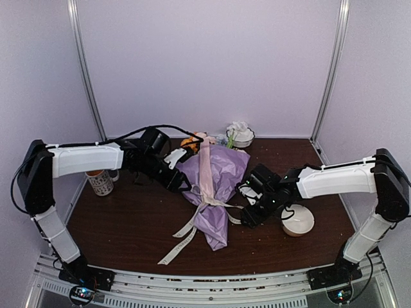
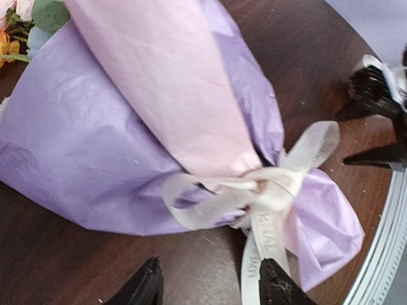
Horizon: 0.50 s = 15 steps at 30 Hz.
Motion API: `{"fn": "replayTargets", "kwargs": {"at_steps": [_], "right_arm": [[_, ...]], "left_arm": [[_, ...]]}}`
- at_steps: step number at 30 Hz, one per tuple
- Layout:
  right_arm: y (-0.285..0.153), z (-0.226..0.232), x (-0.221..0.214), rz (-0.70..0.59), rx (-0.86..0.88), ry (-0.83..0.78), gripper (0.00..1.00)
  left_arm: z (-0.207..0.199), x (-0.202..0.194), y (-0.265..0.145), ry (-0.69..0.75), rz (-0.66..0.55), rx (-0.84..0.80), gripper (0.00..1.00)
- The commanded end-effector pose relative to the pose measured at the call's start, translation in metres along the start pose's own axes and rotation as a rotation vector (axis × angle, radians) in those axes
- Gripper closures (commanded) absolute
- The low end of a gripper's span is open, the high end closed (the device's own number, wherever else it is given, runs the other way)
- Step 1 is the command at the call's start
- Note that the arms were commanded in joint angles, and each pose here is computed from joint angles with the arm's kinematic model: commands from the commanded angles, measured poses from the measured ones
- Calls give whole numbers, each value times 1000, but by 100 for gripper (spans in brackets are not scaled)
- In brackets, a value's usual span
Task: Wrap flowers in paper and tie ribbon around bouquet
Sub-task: Adjust the half-tied ribbon in the folded bouquet, then straighten the half-tied ribbon in the folded bouquet.
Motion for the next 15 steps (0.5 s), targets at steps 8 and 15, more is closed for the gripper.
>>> {"fn": "replayTargets", "kwargs": {"at_steps": [8, 15], "right_arm": [[7, 1, 0, -3, 5, 16, 39], [18, 3, -3, 20, 13, 27, 40]], "left_arm": [[26, 22, 45, -55, 36, -12, 54], [27, 11, 56, -54, 76, -39, 60]]}}
Point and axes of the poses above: each gripper's point midway between its finger pads, its own y axis out along the fingers, its own z axis along the line the jaws close on, x = y × z, the point moved 1 cm from there along -y, back along the fingers, and after that the axes turned 11 degrees about -y, right-handed, at the moved point
